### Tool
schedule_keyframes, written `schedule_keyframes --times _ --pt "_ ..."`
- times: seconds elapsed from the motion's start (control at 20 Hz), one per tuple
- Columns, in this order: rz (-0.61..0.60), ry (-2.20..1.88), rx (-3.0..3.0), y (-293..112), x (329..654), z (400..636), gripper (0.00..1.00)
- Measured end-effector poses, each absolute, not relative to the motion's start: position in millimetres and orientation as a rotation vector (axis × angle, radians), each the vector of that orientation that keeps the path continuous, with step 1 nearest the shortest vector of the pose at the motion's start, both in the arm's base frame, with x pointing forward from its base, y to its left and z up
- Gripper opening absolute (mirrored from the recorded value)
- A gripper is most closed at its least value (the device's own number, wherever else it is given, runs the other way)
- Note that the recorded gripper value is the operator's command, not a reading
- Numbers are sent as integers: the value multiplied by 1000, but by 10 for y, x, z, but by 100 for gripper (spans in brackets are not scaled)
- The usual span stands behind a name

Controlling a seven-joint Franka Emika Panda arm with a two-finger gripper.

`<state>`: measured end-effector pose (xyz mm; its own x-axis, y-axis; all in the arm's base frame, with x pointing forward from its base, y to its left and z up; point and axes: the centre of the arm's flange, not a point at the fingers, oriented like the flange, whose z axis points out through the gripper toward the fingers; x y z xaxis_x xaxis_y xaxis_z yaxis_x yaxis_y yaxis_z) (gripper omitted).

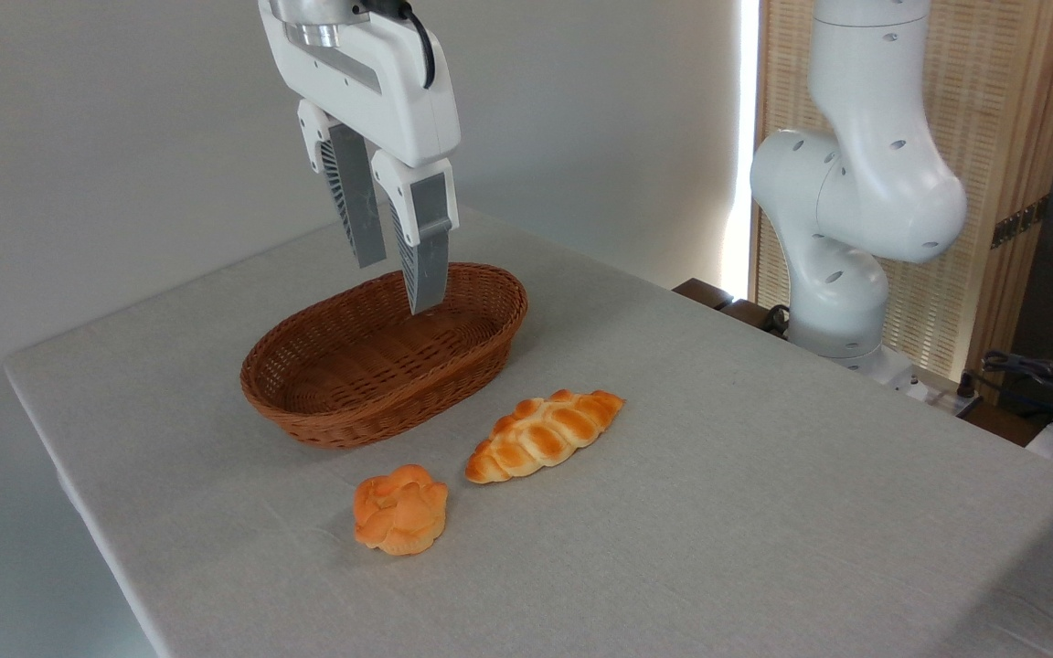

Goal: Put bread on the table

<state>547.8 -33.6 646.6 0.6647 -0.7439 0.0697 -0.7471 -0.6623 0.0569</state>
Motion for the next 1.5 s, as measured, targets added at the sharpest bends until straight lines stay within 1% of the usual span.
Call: schedule_keyframes --times 0.35,1.05,1.3,1.5 --pt "75 -1229 2822 -175 5438 6385 100" --pt "59 -1223 2826 -152 5422 6339 100" --pt "21 -1254 2864 -126 5422 6313 100" --pt "14 -1257 2867 -129 5422 6301 100"
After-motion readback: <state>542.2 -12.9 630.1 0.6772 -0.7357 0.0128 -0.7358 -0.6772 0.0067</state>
